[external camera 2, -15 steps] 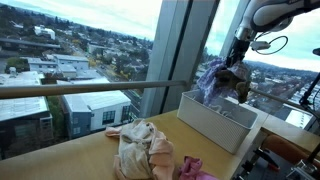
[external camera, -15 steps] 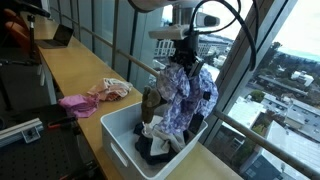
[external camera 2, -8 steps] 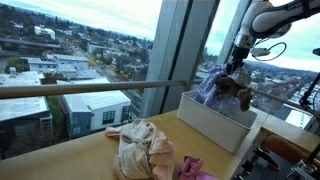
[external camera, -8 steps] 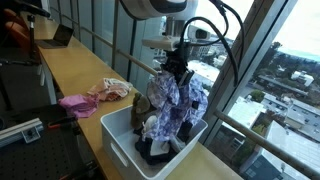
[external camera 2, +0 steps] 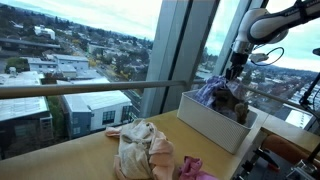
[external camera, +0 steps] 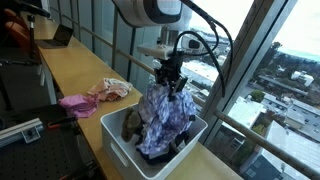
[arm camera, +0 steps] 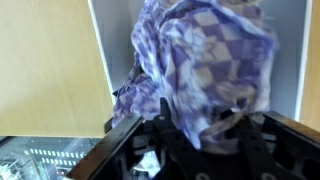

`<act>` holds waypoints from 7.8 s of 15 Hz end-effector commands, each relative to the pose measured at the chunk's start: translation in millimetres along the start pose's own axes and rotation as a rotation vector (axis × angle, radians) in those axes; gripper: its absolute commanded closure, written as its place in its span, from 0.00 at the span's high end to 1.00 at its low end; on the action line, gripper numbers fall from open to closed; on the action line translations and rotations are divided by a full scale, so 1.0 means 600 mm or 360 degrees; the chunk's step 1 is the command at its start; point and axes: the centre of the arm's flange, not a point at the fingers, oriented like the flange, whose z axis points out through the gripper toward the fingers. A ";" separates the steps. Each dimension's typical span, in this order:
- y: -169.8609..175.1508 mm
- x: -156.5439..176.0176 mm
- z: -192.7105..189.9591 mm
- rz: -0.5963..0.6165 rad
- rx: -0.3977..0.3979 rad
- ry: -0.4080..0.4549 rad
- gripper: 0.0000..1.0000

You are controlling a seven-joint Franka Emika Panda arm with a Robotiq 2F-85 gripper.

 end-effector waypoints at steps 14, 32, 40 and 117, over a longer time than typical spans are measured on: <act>-0.381 -0.099 -0.048 -0.0355 0.0142 0.0055 1.00; -0.676 -0.284 0.202 -0.0688 0.0306 -0.0239 1.00; -0.730 -0.313 0.333 -0.0740 0.0299 -0.0389 1.00; -0.816 0.083 0.317 -0.0239 0.0529 -0.0251 1.00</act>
